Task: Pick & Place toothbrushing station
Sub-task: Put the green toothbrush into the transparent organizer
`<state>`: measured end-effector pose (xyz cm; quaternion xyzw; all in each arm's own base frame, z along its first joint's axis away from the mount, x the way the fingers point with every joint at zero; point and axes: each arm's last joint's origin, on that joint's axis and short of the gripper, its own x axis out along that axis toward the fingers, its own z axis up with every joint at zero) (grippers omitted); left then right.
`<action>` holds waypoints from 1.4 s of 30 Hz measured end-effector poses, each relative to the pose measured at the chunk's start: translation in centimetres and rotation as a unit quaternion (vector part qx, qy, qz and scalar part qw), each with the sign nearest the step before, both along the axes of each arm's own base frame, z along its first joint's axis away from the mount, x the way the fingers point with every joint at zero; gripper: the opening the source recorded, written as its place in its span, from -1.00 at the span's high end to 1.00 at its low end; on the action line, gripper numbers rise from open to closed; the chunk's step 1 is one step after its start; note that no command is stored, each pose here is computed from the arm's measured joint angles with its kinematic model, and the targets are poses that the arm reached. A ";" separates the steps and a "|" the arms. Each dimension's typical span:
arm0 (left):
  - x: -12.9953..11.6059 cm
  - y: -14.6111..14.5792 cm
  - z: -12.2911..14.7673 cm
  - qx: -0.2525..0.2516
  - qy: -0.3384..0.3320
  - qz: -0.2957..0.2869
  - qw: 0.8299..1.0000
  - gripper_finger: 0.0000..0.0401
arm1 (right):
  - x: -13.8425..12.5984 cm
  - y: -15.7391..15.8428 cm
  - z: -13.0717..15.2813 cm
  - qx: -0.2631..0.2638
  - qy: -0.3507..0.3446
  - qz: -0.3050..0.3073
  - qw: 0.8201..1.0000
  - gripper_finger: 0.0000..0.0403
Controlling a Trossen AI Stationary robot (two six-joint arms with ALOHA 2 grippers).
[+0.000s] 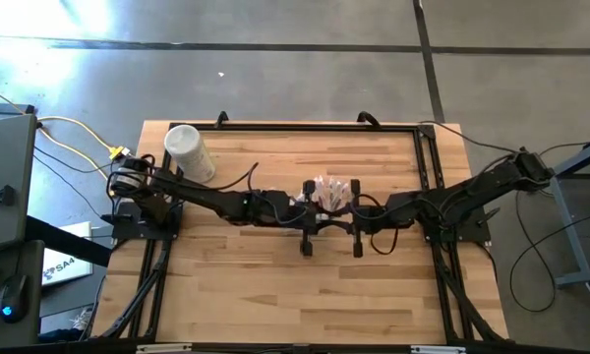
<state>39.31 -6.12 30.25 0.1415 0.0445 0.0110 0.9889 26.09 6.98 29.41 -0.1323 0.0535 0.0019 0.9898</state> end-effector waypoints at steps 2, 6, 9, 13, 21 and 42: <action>0.0 0.0 0.0 0.017 0.000 -0.002 1.000 0.70 | 0.0 0.0 -0.1 -0.003 0.002 -0.003 1.000 0.89; 0.0 0.0 0.0 0.016 -0.001 -0.003 1.000 0.53 | 0.0 0.0 -0.1 -0.004 0.004 -0.006 1.000 0.91; 0.0 0.0 0.0 0.012 0.001 -0.003 1.000 0.38 | -0.2 0.1 0.0 -0.008 0.006 -0.014 1.000 0.91; 0.0 0.0 0.0 -0.004 0.000 0.001 1.000 0.14 | -1.1 0.3 0.3 -0.019 0.013 -0.059 0.998 0.91; 0.0 0.2 -0.3 0.001 0.016 0.037 0.999 -0.30 | -4.7 1.7 0.7 -0.017 0.047 -0.149 0.988 0.91; -3.1 0.8 2.2 -0.017 0.060 0.055 0.997 -0.40 | -12.9 1.1 -3.9 0.097 -0.096 -0.025 0.990 0.91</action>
